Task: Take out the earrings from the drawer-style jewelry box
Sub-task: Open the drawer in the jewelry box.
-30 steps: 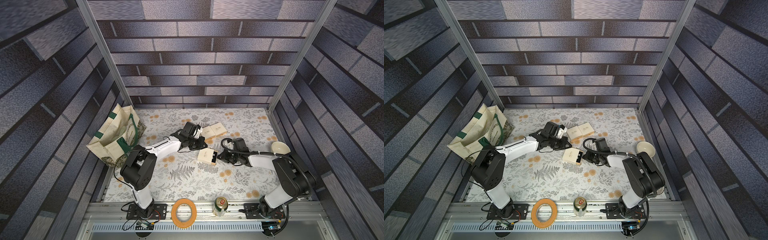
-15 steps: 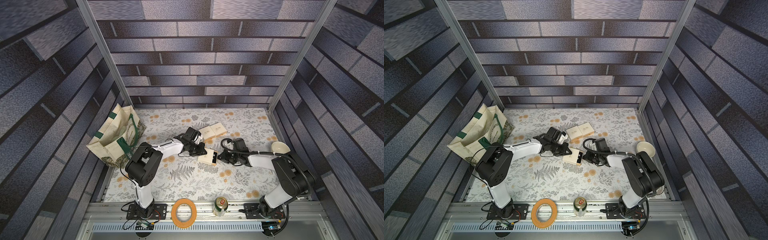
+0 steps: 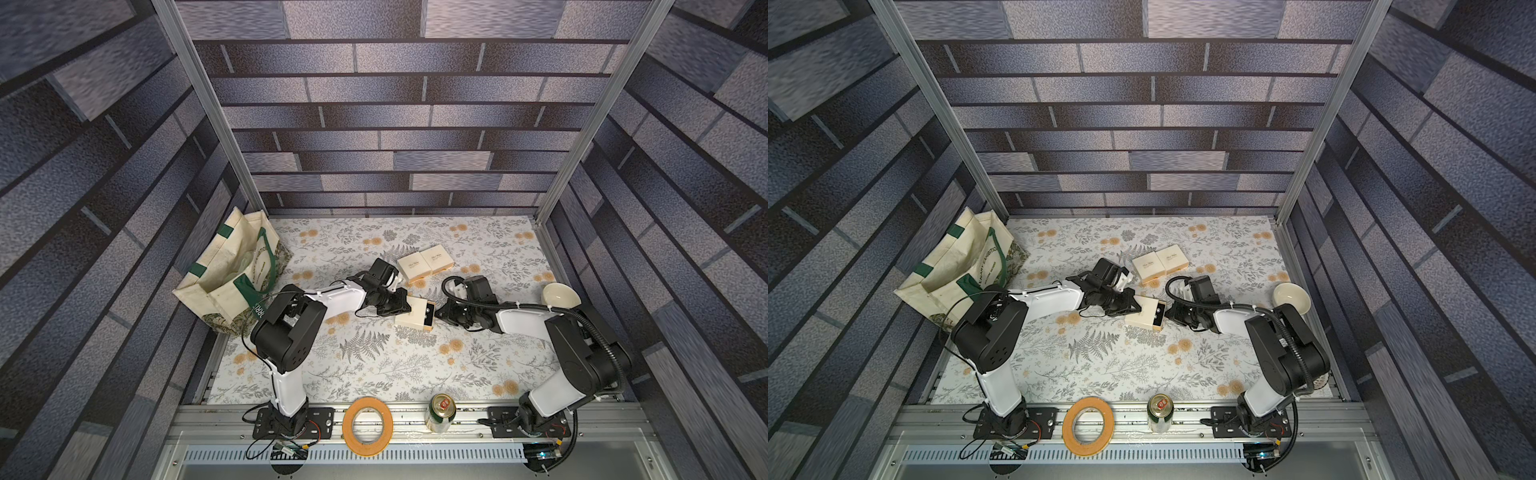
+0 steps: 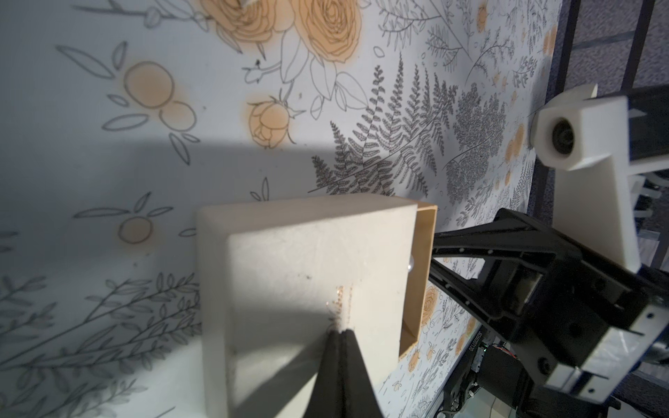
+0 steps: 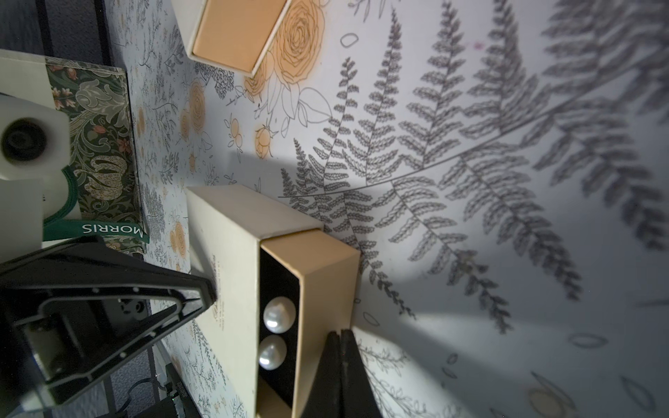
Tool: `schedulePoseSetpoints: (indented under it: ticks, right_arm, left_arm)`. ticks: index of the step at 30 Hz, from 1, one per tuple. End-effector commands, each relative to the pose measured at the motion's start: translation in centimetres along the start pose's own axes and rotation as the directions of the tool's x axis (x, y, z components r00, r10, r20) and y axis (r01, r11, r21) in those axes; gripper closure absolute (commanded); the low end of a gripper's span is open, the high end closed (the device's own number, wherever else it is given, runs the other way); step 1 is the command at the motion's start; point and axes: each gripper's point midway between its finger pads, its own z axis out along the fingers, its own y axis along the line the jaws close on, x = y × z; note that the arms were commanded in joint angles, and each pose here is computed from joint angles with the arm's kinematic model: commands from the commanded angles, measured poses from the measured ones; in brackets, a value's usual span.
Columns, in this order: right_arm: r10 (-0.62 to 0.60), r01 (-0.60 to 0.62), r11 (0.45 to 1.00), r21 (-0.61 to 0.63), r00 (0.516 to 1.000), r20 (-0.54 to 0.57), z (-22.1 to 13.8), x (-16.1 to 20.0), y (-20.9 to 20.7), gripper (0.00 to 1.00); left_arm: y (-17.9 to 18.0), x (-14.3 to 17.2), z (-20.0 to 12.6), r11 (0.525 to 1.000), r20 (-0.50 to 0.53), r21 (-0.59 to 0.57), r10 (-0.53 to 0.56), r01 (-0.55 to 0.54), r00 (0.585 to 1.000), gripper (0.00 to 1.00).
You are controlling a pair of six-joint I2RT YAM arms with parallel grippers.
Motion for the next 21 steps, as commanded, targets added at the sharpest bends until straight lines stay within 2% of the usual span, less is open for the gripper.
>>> schedulePoseSetpoints:
  ticks: [1,14,21]
  right_arm:
    - [0.008,-0.009,0.996,0.085,1.000,0.010,-0.5,-0.1,-1.6,1.00]
    - [0.021,-0.027,0.988,0.150,0.999,0.041,-2.2,-0.2,-3.5,1.00]
    - [0.010,-0.013,0.992,0.127,1.000,0.020,-2.3,0.3,-3.3,1.00]
  left_arm:
    - [5.2,1.6,1.2,0.985,-0.026,-0.141,-0.100,0.095,0.995,1.00]
    - [6.7,2.0,1.1,0.978,-0.017,-0.172,-0.125,0.120,0.992,1.00]
    - [6.8,2.1,1.4,0.978,-0.024,-0.171,-0.129,0.123,0.991,1.00]
